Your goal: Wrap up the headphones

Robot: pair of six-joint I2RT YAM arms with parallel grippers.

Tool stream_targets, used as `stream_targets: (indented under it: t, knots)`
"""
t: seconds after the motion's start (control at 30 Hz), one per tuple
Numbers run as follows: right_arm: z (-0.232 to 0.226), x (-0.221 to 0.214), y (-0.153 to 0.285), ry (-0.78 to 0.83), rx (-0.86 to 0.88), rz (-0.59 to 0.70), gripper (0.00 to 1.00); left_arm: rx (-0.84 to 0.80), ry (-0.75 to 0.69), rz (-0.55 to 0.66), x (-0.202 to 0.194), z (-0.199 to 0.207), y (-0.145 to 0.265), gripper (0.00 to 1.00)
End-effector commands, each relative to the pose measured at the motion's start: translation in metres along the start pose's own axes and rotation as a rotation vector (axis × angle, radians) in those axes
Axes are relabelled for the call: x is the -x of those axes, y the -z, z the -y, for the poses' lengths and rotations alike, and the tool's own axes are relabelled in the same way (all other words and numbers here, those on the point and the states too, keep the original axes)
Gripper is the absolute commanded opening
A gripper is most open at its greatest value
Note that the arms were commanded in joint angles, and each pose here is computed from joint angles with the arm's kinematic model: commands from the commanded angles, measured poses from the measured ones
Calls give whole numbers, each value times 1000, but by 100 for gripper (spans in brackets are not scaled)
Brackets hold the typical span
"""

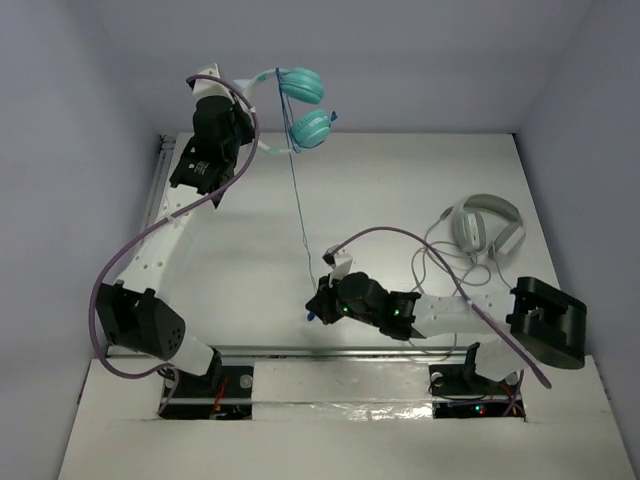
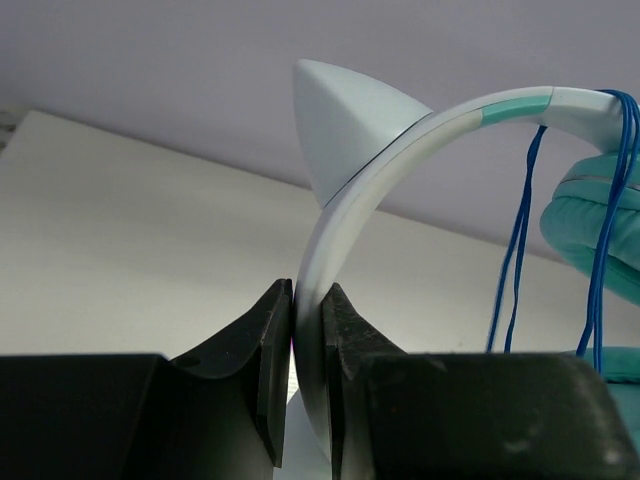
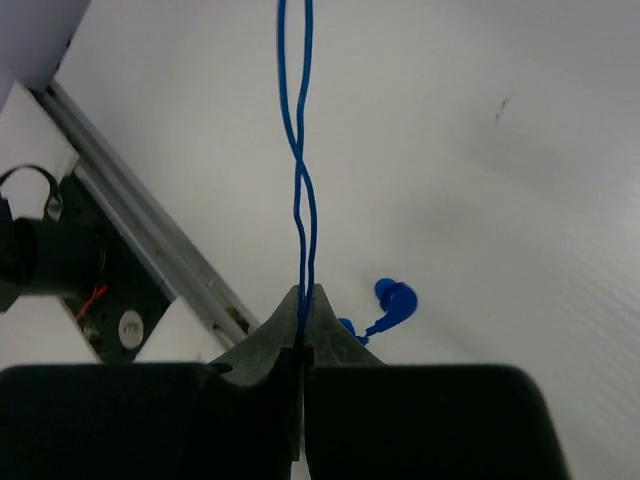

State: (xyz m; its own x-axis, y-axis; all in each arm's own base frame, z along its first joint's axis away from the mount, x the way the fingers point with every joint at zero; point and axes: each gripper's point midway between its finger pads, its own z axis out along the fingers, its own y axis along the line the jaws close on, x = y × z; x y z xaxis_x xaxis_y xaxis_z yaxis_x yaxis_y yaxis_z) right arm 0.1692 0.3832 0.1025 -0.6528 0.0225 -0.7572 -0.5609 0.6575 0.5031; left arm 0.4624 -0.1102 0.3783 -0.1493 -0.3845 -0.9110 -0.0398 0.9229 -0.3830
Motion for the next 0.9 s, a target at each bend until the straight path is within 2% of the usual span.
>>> stream_targets:
  t: [0.0, 0.03, 0.13, 0.4, 0.67, 0.87]
  knots:
    - [-15, 13, 24, 96, -74, -10, 0, 74, -11, 139, 26, -11, -7, 0]
    - [-32, 25, 31, 104, -49, 7, 0, 92, -28, 118, 16, -16, -13, 0]
    - [-27, 22, 47, 172, -122, -45, 0, 122, -67, 73, -4, -26, -18, 0]
    - [-48, 97, 89, 274, -164, 80, 0, 180, -181, -78, -68, -53, -20, 0]
    - [-52, 166, 116, 402, -275, 240, 0, 177, -402, -238, -147, -39, 3, 0]
    - [-65, 200, 128, 455, -272, 305, 0, 108, -462, -334, -192, -20, 17, 0]
